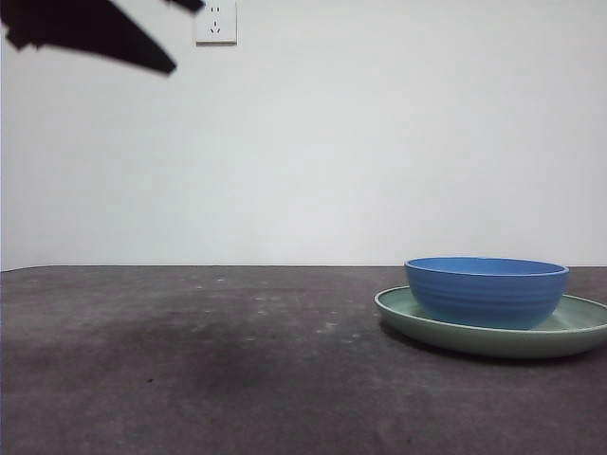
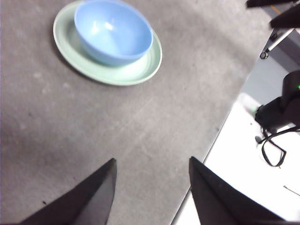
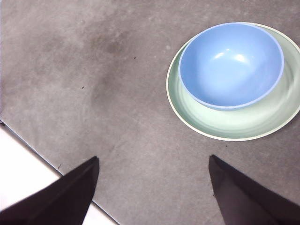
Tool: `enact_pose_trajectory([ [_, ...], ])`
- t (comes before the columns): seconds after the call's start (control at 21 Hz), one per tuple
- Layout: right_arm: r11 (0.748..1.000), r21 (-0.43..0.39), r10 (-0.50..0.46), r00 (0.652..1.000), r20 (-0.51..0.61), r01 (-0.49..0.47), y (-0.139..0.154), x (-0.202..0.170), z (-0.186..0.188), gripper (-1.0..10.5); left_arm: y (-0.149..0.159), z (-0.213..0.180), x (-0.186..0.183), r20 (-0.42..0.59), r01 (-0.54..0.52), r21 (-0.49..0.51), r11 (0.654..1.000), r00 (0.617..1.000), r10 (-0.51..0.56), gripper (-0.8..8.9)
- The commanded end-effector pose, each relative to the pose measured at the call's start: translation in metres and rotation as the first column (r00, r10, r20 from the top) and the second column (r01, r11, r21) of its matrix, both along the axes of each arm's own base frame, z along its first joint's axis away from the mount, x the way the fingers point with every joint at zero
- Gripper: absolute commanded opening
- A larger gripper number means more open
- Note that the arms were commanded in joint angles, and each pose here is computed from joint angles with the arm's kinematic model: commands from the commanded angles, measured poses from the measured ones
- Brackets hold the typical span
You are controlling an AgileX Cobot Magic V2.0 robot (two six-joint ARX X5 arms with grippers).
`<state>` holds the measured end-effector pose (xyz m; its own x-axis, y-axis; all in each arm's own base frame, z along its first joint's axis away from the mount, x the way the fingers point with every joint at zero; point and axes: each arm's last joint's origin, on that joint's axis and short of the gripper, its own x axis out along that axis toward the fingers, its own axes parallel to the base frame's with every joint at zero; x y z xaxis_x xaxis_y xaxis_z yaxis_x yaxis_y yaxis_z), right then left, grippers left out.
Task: Pick up the blue bowl, put it on the green plate, put it on desk
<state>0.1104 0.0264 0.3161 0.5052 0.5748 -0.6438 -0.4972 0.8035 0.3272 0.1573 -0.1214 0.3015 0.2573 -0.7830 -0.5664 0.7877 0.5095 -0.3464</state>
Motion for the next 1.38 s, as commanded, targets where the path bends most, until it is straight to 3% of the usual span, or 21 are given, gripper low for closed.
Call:
enact_pose_trajectory([
  [0.05, 1.0, 0.009, -0.003, 1.0, 0.005, 0.003, 0.0, 0.001, 0.004, 3.8, -0.003, 0.001, 0.001, 0.012, 0.021, -0.021, 1.0, 1.0, -0.02, 2.5],
  [0.52, 1.0, 0.013, -0.01, 1.0, -0.003, 0.01, 0.0, 0.001, 0.004, 3.8, -0.004, 0.003, 0.002, 0.028, 0.021, -0.031, 0.999, 0.999, -0.02, 2.5],
  [0.72, 0.995, -0.02, -0.096, 0.995, -0.016, 0.096, -0.002, 0.002, 0.004, 3.7, -0.003, 0.003, 0.002, 0.028, 0.021, -0.031, 0.999, 0.999, -0.02, 2.5],
  [0.95, 0.933, -0.135, -0.335, 0.942, 0.018, 0.335, -0.009, 0.011, 0.003, 3.7, -0.003, 0.003, 0.002, 0.028, 0.021, -0.031, 0.999, 0.999, -0.02, 2.5],
  [1.24, 0.899, -0.149, -0.419, 0.908, -0.017, 0.412, -0.019, 0.04, -0.005, 3.7, -0.003, 0.003, 0.002, 0.03, 0.023, -0.029, 0.999, 0.999, -0.022, 2.5],
  [1.38, 0.901, -0.127, -0.426, 0.903, -0.062, 0.416, -0.025, 0.061, -0.013, 3.7, -0.003, 0.003, 0.002, 0.036, 0.027, -0.027, 0.999, 0.999, -0.026, 2.5],
])
